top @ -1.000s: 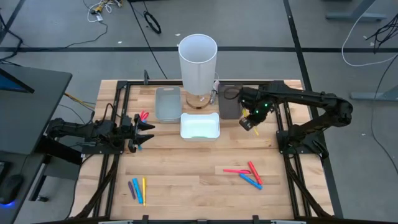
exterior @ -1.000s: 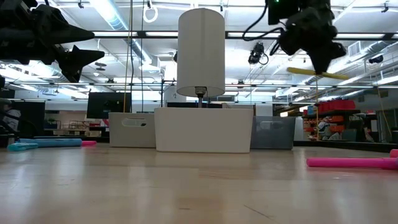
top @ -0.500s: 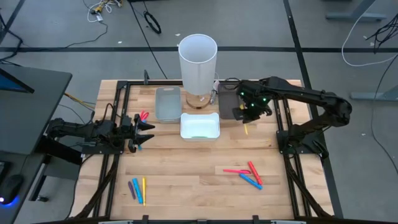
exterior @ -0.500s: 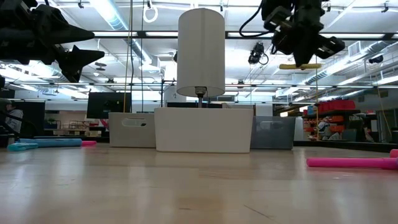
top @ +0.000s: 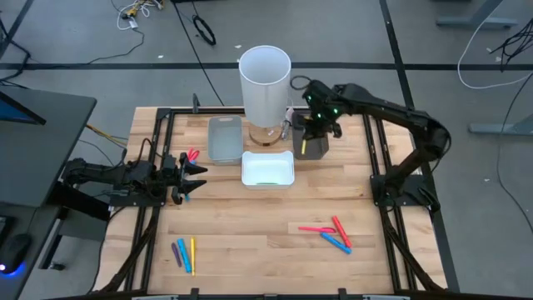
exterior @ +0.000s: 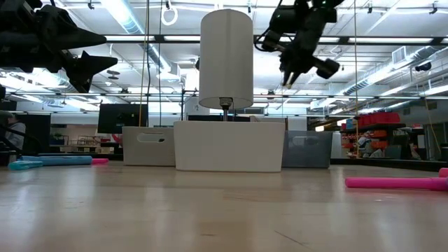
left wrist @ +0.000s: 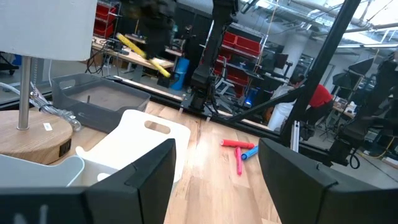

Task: Pick & Place Markers
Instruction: Put the top right yellow marker pen into the black bin

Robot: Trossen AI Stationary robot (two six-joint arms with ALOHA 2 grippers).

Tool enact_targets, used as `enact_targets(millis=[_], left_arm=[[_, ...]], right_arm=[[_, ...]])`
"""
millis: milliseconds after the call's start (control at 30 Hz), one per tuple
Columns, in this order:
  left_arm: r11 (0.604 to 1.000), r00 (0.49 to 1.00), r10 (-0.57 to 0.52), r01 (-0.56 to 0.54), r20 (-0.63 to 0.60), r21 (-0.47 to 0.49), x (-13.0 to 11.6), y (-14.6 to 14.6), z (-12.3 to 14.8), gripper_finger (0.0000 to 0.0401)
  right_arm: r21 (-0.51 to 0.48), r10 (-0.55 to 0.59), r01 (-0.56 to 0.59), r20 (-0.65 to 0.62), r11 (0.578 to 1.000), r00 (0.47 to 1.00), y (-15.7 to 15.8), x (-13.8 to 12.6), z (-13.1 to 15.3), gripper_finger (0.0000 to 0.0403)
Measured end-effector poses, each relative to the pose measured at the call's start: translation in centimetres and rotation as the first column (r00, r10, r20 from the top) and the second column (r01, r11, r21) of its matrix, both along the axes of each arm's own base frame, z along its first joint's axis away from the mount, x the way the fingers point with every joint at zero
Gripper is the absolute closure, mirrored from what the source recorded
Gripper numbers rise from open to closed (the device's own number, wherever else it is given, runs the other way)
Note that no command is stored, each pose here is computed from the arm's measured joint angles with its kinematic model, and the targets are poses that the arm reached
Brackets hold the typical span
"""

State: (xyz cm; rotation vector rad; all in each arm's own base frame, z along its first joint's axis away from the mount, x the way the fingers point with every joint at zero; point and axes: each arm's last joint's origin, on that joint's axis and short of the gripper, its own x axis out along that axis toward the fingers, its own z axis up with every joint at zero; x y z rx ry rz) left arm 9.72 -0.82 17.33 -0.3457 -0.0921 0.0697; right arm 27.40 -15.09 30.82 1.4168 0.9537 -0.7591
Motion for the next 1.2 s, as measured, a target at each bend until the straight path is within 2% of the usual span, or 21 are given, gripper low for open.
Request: enact_targets(millis=[333,467,667,900,1200], left_arm=[[1.0,1.0,0.004,-0.004,0.0,0.0,0.0,0.0,0.0,0.0167],[0.998,0.998,0.062,-0.062,-0.001,-0.006,0.0,0.2,0.0,0.0167],[0.996,0.996,0.088,-0.088,0.0,-0.025,0.0,0.3,0.0,0.0167],[0.999,1.0,0.026,-0.026,0.0,-0.019,0.0,0.1,0.0,0.0167],[1.0,1.0,0.026,-0.026,0.0,-0.016,0.0,0.1,0.0,0.0167]], right_arm=[[-0.02,-0.039,0.038,-0.031,0.999,0.999,-5.7,0.0,0.5,0.0385],[-0.002,-0.032,0.032,-0.044,0.999,0.999,-7.3,-0.3,0.2,0.0385],[0.015,0.008,-0.006,-0.094,1.0,0.996,-8.1,0.1,-1.5,0.0385],[0.002,0.008,-0.008,-0.155,1.0,0.988,-8.7,0.6,-3.0,0.0385],[0.035,0.004,0.002,-0.186,0.999,0.982,-8.6,0.6,-6.4,0.0385]])
